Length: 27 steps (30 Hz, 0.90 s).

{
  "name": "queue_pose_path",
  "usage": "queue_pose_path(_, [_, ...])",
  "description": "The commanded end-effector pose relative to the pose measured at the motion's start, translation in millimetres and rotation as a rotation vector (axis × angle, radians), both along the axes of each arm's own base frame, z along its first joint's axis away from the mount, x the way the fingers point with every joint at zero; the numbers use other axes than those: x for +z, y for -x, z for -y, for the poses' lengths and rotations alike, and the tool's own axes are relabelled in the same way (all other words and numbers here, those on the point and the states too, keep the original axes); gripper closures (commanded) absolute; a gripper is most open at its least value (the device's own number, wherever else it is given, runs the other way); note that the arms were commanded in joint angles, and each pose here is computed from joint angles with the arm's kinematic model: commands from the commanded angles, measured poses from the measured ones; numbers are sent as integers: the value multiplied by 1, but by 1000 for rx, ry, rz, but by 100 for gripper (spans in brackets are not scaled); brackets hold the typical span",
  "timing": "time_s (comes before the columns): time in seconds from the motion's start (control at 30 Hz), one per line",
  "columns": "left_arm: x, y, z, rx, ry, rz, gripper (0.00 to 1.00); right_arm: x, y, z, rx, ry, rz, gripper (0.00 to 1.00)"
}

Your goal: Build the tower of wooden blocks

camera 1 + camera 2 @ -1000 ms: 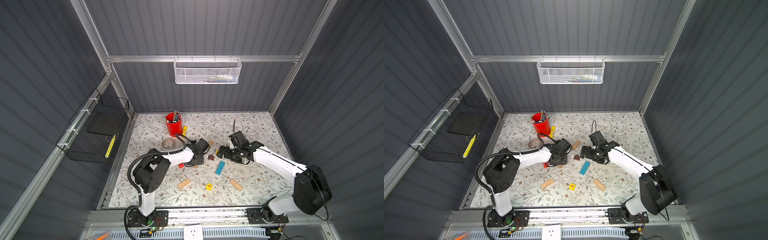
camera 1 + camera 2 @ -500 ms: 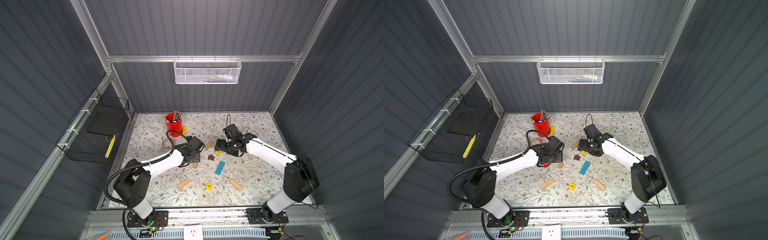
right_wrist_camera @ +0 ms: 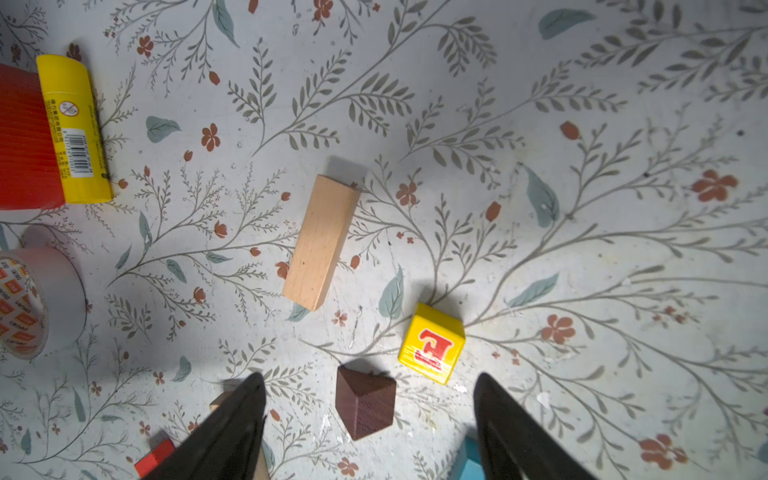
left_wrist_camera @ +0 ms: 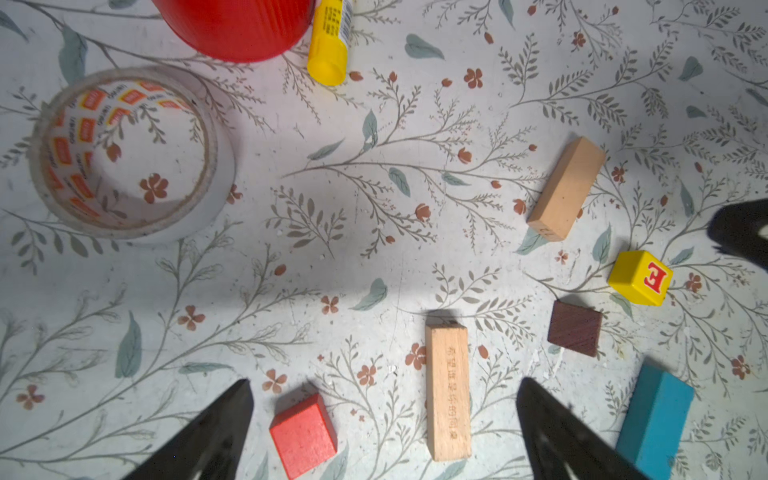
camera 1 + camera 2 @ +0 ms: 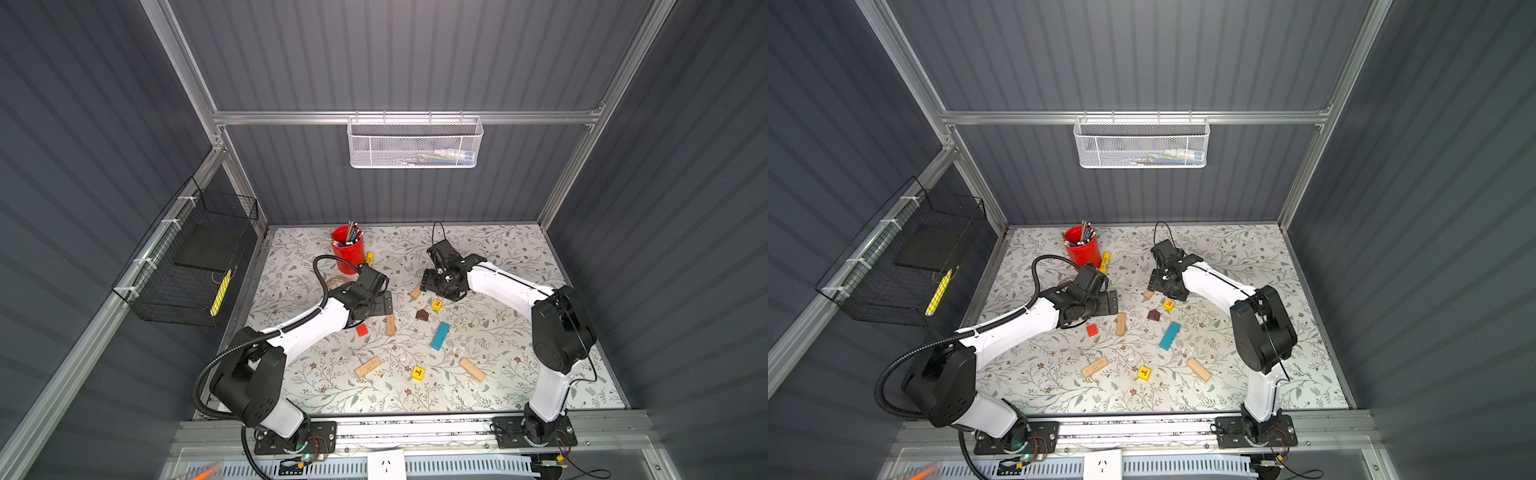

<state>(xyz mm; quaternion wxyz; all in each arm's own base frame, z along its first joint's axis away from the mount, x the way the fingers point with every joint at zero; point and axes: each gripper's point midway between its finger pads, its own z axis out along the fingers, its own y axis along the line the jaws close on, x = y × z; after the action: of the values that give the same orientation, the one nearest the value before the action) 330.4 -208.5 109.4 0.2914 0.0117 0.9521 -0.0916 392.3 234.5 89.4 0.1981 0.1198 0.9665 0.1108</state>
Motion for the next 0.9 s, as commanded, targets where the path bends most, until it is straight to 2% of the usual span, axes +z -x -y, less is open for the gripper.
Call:
queue_pose_path(0.0, [3,1,2,-46,4,14,0,-6,-5,-5,-36,47,0,25])
queue_pose_path(0.3, [6,-4,-9,-17,-28,21,0,-26,-18,-28,-51,85,-10,33])
queue_pose_path(0.87, [4,-5,-15,14,-50,22,0,-62,-32,-35,-36,168,-45,48])
